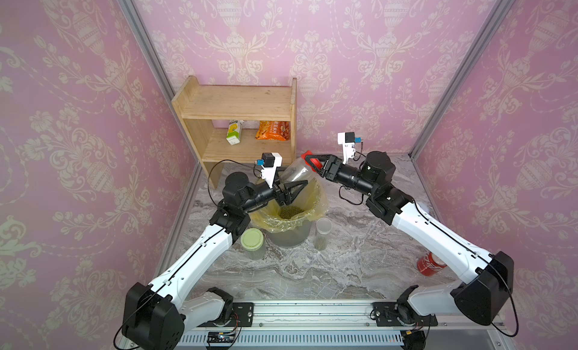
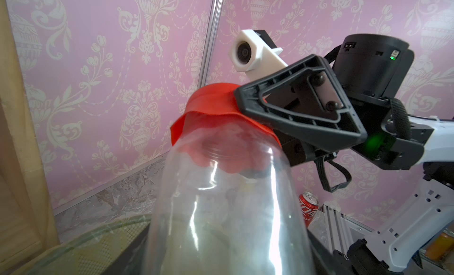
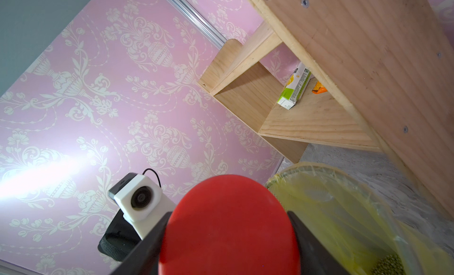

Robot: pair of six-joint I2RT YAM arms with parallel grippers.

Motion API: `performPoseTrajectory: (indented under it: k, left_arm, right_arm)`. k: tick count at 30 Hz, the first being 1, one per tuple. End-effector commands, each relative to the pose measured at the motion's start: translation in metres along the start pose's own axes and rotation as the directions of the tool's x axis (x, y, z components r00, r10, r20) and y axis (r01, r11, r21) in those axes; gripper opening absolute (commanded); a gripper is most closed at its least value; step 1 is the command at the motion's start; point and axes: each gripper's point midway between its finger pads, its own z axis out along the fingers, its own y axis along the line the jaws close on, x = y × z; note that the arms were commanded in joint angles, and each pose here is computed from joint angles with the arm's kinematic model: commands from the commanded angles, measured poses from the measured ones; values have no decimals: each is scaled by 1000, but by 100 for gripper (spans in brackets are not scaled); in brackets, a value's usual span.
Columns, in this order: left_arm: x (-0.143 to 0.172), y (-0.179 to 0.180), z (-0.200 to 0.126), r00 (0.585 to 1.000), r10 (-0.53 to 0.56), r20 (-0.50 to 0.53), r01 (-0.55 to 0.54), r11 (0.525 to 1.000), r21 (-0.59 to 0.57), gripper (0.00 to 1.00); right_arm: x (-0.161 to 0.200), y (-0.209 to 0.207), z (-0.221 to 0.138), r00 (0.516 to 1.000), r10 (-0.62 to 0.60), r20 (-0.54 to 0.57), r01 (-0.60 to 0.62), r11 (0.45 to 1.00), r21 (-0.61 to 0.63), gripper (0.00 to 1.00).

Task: Empty moldy mung beans from jars
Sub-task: Unscrew the lid from the jar.

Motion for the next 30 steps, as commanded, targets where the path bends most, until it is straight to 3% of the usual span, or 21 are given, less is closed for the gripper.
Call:
performPoseTrajectory:
  k: [1, 9, 16, 22, 30]
  left_arm:
    - [-30, 17, -10, 993, -84, 80, 89, 994, -58, 42]
    - [-36, 10, -10, 991, -116, 72, 113, 993, 42, 42]
    - [-29, 13, -11, 991, -124, 51, 122, 991, 48, 42]
    - [-22, 17, -19, 995, -93, 38, 93, 996, -12, 43]
    - [-12, 21, -26, 998, -61, 22, 62, 996, -57, 43]
  right_arm:
    - [4, 22, -11, 990, -140, 6, 140, 988, -69, 64]
    - [-5, 39, -19, 974, -211, 85, 221, 965, -140, 64]
    - [-4, 39, -16, 971, -225, 85, 236, 960, -148, 64]
    - [-5, 30, -23, 960, -270, 72, 274, 959, -66, 64]
    - [-3, -33, -67, 952, -305, 22, 290, 924, 249, 63]
